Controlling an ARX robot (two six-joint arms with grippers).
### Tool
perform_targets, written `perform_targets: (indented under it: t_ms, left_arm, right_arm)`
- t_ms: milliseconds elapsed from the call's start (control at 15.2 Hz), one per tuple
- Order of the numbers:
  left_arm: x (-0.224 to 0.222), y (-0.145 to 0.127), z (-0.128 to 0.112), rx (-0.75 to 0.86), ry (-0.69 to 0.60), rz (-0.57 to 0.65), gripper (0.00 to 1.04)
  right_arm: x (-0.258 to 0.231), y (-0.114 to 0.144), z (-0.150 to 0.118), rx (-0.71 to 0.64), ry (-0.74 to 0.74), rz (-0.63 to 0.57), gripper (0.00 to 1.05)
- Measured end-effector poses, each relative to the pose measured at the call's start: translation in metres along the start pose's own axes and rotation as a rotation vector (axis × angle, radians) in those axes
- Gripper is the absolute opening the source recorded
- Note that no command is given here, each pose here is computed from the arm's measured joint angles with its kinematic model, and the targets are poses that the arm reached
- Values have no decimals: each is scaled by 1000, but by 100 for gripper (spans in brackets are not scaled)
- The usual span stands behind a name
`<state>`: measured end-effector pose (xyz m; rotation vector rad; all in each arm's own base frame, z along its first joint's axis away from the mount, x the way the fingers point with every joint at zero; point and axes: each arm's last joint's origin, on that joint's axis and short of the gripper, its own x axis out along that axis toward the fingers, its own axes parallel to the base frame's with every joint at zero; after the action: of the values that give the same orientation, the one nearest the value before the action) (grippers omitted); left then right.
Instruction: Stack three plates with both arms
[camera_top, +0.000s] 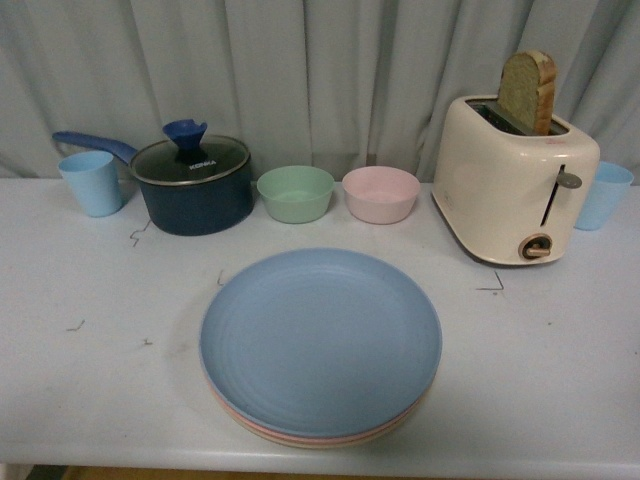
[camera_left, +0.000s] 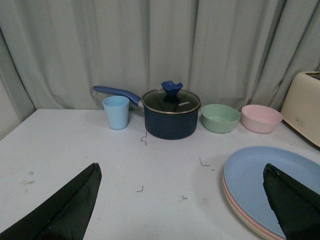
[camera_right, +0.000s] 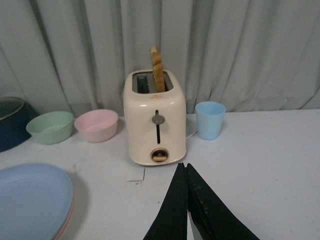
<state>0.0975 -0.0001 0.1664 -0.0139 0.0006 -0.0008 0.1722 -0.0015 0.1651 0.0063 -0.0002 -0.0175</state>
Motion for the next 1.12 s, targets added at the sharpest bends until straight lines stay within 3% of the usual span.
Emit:
perform_targets:
  t_ms: [1121]
  left_arm:
    - [0, 0, 0, 0, 0, 0, 98]
  right_arm:
    - [-57, 0, 5, 0, -13, 16, 2]
